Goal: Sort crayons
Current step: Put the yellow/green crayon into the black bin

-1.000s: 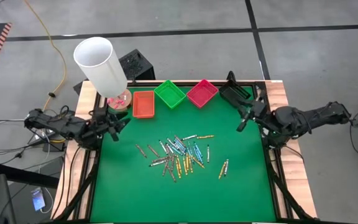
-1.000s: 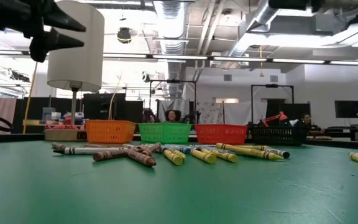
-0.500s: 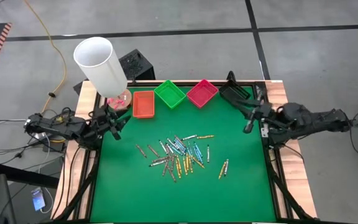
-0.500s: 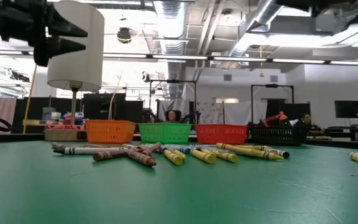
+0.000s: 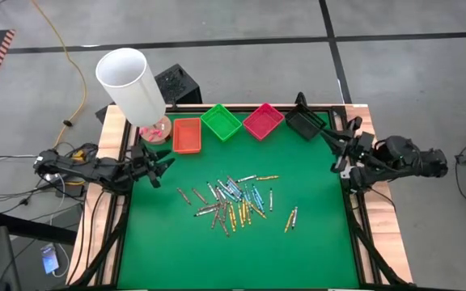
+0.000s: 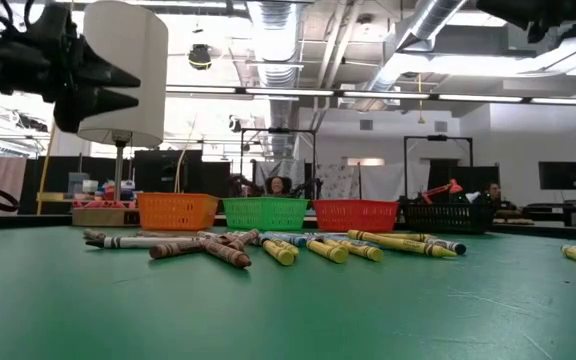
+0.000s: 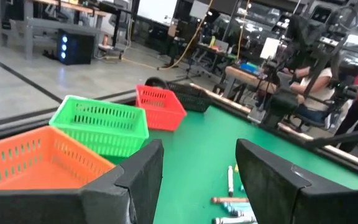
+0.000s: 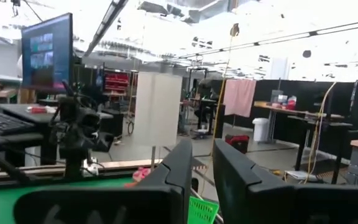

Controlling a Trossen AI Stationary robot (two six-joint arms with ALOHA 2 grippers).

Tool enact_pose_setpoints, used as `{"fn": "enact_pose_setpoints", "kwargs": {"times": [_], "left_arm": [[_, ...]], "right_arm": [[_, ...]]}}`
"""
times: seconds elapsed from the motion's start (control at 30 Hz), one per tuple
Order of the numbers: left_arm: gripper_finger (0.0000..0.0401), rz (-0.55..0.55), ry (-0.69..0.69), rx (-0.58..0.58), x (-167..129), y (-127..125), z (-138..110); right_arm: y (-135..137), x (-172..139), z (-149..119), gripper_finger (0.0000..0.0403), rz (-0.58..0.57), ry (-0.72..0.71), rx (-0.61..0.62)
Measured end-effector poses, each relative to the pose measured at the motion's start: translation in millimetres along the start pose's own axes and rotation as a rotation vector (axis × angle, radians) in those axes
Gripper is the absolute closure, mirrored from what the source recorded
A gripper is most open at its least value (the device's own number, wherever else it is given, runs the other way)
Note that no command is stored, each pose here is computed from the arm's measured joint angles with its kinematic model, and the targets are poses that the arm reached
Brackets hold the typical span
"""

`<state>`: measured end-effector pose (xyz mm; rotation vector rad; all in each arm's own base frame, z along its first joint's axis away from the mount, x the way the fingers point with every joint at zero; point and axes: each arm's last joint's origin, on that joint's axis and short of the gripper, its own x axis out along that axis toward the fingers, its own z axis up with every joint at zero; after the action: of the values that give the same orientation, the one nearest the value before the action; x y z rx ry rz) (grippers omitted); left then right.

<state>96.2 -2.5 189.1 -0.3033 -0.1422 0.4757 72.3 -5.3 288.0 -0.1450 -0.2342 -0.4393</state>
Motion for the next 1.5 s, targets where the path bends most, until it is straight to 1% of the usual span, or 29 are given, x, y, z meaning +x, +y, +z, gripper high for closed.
{"fn": "enact_pose_setpoints", "kwargs": {"times": [0.1, 0.17, 0.27, 0.33, 0.4, 0.57, 0.67, 0.93, 1.1, 1.23, 1.4, 1.5], "left_arm": [[0.0209, 0.008, 0.001, -0.009, 0.1, 0.5, -1.3], [0.0209, -0.007, 0.007, -0.009, 0.1, 0.1, -1.5], [0.0209, -0.044, 0.032, 0.015, 0.1, -0.6, -3.5], [0.0209, -0.045, 0.036, 0.038, 0.1, -0.5, -3.9], [0.0209, -0.042, 0.034, 0.059, 0.1, -0.4, -3.9], [0.0209, -0.040, 0.036, 0.066, 0.1, -0.3, -4.1], [0.0209, -0.036, 0.047, 0.080, 0.0, 0.2, -5.5], [0.0209, -0.016, 0.107, 0.080, -0.4, 2.5, -12.2], [0.0209, 0.011, 0.103, 0.063, -0.5, 3.4, -12.5], [0.0209, -0.009, 0.088, 0.017, -0.3, 2.1, -10.3], [0.0209, -0.011, 0.074, -0.027, -0.1, 1.6, -8.6], [0.0209, -0.012, 0.072, -0.038, -0.1, 1.1, -6.8]], "right_arm": [[-0.7, -3.1, -4.5, 0.0326, 0.001, -0.003, 0.023], [-1.3, -4.1, -4.8, 0.0326, -0.003, -0.013, 0.035], [0.2, -3.5, -8.9, 0.0326, 0.003, -0.002, 0.040], [1.9, -2.9, -13.8, 0.0326, 0.008, 0.014, 0.035], [3.5, -2.5, -18.2, 0.0326, 0.014, 0.017, 0.057], [8.0, -1.4, -33.3, 0.0326, 0.021, 0.066, 0.131], [8.4, -1.4, -34.6, 0.0326, 0.020, 0.063, 0.164], [8.9, -1.3, -35.9, 0.0326, 0.023, 0.066, 0.161], [7.9, 0.1, -28.8, 0.0326, 0.012, 0.002, 0.189], [10.7, 6.5, -30.8, 0.0326, -0.036, 0.049, 0.122], [15.8, 20.1, -30.0, 0.0326, -0.123, 0.182, 0.012], [19.4, 28.0, -26.3, 0.0326, -0.126, 0.238, -0.032]]}}
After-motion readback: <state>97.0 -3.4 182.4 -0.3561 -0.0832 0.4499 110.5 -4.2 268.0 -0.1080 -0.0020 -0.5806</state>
